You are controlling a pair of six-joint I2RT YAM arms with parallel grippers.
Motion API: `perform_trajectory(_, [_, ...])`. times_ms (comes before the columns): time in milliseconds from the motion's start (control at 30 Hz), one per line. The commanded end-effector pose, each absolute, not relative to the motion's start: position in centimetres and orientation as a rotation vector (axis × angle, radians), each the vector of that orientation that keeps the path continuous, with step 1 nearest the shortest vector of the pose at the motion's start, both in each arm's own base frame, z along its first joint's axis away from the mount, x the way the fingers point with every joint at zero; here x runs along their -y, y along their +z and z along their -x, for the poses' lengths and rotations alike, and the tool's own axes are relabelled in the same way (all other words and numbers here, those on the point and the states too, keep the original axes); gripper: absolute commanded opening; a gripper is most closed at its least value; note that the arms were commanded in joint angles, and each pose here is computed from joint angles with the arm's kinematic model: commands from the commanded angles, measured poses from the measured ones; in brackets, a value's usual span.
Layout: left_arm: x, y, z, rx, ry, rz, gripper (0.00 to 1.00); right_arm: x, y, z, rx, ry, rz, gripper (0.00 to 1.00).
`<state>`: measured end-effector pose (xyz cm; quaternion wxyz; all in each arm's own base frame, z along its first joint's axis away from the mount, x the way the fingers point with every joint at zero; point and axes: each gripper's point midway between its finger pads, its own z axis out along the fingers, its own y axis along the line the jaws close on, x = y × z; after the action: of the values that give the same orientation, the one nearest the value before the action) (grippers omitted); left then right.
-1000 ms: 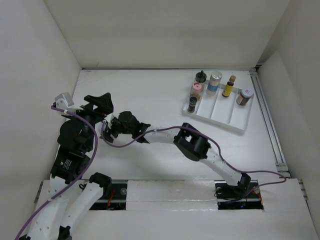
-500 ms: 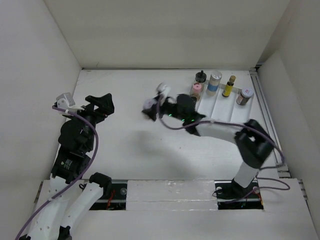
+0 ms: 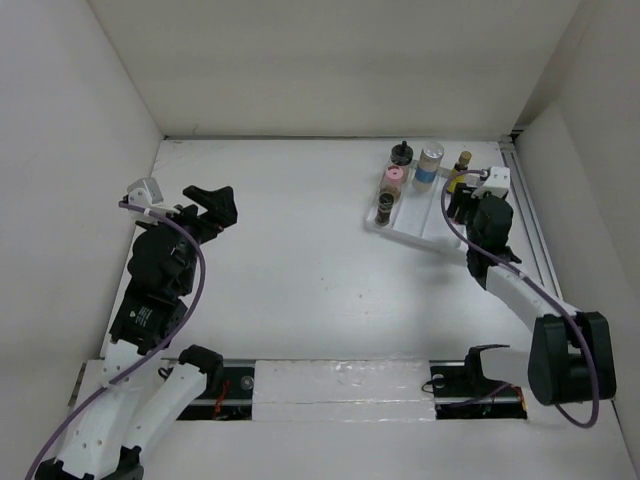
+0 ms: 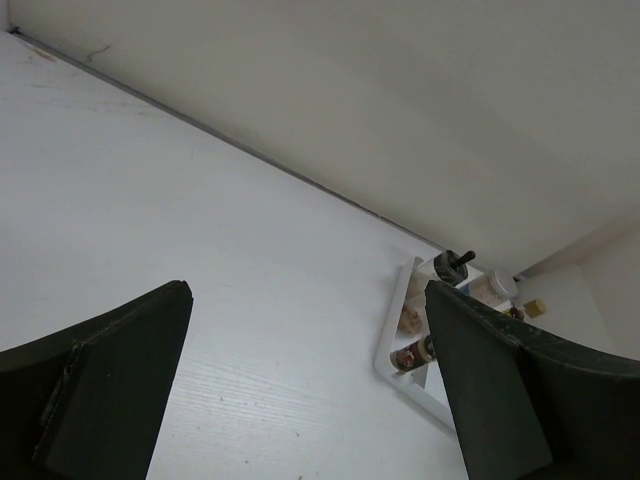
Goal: Organize the condiment bottles
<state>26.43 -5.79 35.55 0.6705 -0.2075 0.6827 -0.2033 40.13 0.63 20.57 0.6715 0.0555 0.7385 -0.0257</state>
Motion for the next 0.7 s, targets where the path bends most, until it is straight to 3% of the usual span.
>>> perform_trajectory(0, [6.3,36.4,-26.5,-1.512,-0.484,0.439,1.00,2.9,22.6,-41.6,-1.562,-0.091,-0.266,0.36])
perform_trajectory(467, [6.9,36.2,-26.6,-1.522,-0.507,0.416,1.00,10.0,18.3,-42.7,-1.632,-0.169,-0.461,0.35])
perform_trajectory(667, [6.9,36.4,-26.6,-1.513,-0.511,0.416,1.00,11.2,16.4,-43.9,-1.736,-0.146,-0.473,0.43])
